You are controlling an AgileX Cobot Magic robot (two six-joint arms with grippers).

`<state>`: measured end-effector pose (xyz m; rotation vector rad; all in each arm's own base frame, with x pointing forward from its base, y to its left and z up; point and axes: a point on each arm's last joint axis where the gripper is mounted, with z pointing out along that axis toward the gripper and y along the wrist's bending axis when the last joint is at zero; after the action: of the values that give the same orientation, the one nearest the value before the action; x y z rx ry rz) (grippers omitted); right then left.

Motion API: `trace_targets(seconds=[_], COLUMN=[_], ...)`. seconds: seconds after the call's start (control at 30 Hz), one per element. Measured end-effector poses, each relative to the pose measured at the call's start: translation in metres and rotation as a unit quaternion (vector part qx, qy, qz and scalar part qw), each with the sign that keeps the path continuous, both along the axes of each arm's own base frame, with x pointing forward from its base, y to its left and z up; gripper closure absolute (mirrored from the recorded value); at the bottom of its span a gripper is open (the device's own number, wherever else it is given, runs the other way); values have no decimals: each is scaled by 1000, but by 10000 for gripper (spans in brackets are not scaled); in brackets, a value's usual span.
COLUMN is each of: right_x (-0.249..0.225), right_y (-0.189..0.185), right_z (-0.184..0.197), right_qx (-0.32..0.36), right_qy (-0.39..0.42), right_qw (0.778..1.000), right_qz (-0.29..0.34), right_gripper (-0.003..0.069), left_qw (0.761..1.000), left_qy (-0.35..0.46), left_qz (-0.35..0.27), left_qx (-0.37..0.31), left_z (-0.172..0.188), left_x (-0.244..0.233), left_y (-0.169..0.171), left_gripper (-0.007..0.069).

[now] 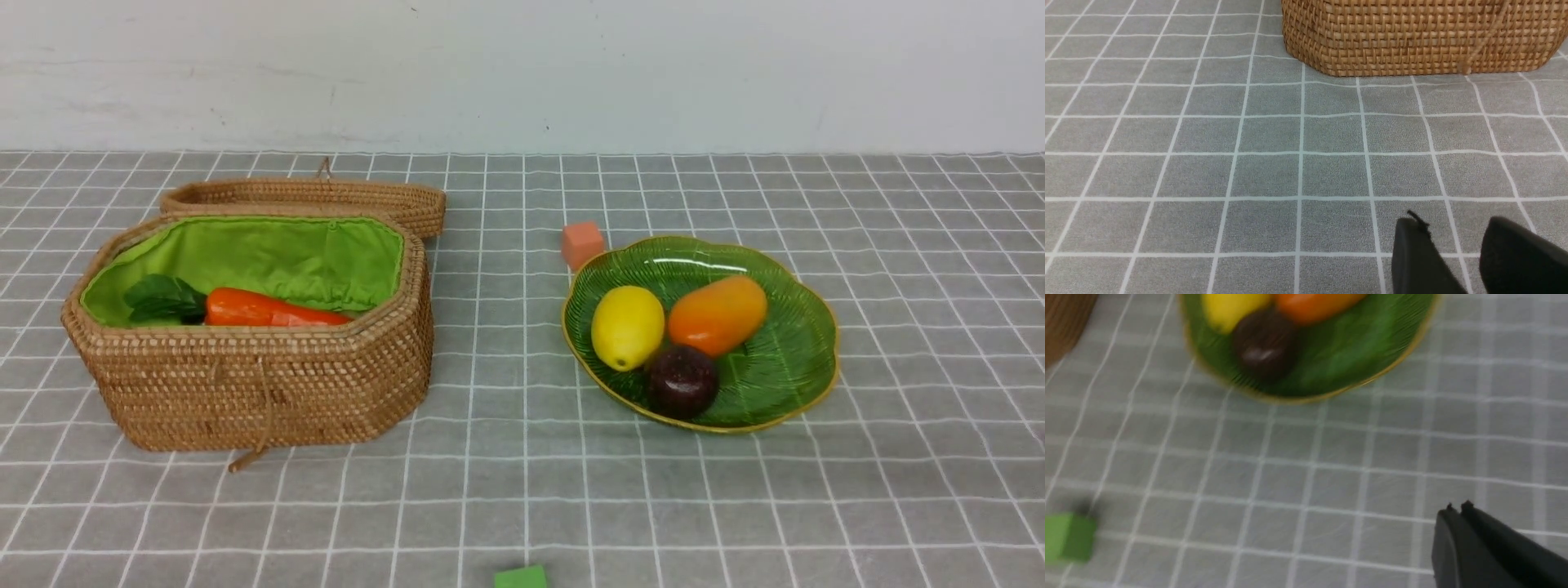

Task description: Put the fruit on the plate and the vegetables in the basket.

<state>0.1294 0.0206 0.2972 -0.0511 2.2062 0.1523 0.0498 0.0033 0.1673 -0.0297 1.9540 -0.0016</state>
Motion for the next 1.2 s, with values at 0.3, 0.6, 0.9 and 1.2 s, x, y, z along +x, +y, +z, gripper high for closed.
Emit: trace_targets(seconds=[0.3,0.6,0.9,1.2], right_x=[-67,-78,-78,-78], right_y=[-27,-27,-27,-27], right_z=[-91,-123,-123,-123], right_qx=[-36,-23,-18,-18], right_qy=[-118,-164,-164,-164], right_qw=[987,979,979,979], right_qz=[-103,-121,-122,-121], right_gripper=[654,649,639,634], left_qw=[1000,1000,1000,1000], left_qy=[0,-1,-1,-1], left_qz=[0,0,0,0], left_qx=[0,1,1,1], left_z=[0,0,0,0], left_x=[0,0,0,0], left_y=[0,0,0,0], left_gripper=[386,386,386,386])
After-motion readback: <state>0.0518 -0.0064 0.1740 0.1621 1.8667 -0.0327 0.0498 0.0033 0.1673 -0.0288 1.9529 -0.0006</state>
